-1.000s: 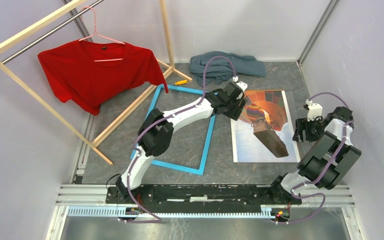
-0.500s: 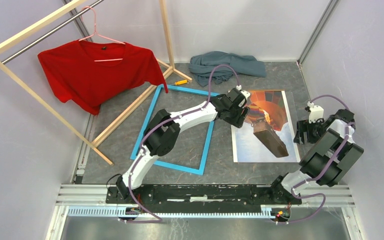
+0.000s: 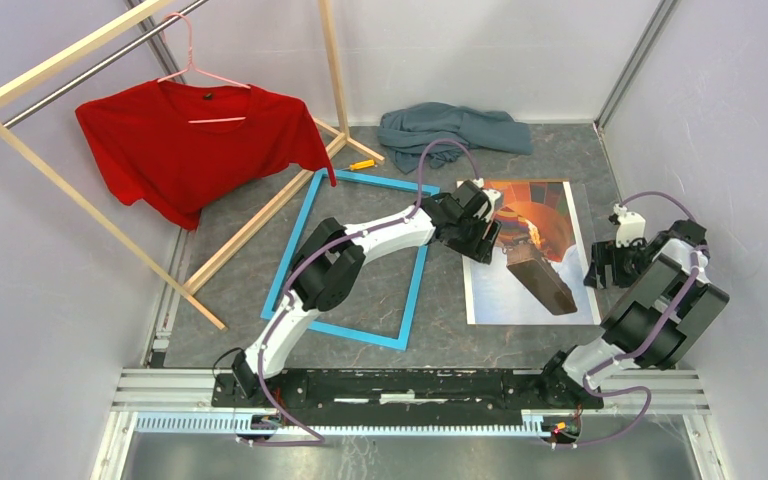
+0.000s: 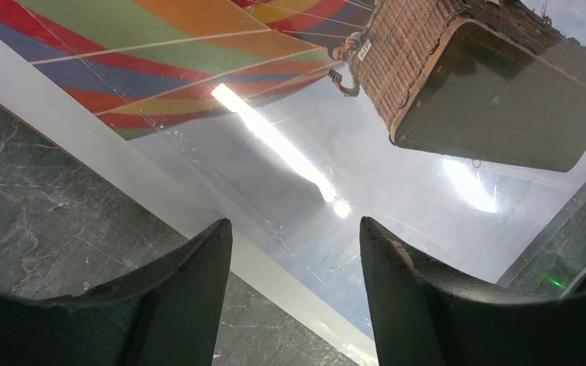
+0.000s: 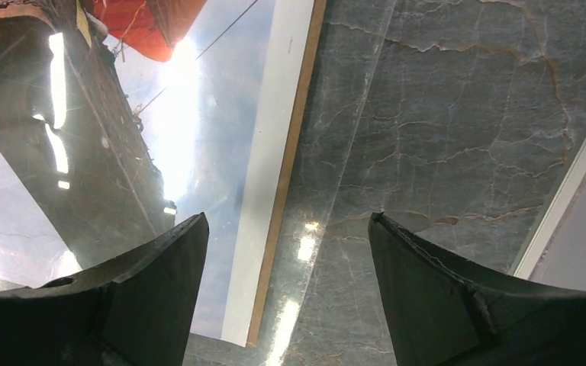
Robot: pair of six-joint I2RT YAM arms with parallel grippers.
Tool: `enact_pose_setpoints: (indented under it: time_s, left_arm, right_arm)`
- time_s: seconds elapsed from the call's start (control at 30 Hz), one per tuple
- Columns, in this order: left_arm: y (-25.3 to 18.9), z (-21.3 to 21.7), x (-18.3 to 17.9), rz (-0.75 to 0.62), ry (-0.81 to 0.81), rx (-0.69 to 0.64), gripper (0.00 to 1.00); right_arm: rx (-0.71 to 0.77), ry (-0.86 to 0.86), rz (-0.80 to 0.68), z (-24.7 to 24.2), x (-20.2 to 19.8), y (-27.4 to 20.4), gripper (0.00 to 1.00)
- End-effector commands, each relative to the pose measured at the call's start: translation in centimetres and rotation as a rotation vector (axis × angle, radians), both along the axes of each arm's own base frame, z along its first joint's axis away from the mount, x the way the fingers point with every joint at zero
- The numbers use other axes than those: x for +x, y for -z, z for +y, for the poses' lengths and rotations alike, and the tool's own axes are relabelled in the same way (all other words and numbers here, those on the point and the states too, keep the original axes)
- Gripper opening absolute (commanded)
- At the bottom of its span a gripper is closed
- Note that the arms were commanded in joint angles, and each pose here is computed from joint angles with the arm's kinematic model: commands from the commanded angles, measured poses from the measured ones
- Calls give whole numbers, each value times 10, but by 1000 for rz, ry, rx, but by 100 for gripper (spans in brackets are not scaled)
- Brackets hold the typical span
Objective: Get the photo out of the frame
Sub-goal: Pick up the photo frame item from the photo frame.
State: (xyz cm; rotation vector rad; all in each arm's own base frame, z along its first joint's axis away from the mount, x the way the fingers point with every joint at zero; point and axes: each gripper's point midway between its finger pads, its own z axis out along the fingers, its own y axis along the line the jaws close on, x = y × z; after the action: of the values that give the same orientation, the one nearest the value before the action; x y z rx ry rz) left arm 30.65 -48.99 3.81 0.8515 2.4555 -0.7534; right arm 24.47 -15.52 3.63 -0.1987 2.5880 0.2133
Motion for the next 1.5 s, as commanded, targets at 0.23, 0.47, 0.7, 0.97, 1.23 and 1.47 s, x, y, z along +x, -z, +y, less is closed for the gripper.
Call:
enact_pose_setpoints:
  time_s: [0.23,0.47,0.7,0.97,1.23,1.47]
  left_arm:
    - [14,-2,-5,69,-31,-20,69]
    - [21,-3,-6,85,-29,-15,69]
    - [24,-2,-7,89,-32,-9,69]
    - [27,-2,-8,93,-31,-6,69]
    - [28,-2,-10,98,-26,-6,69]
    - [27,-2,-10,98,-23,-8,69]
  right_arm:
    - [51,-26,-28,8,4,5,84]
    - [57,-11,-12,7,3,12,84]
    - [74,-12,3,9,1,21,83]
    - [129,-24,3,19,0,20,83]
    - [232,-11,-19,35,4,10,83]
    - [299,22,-37,39,5,1,83]
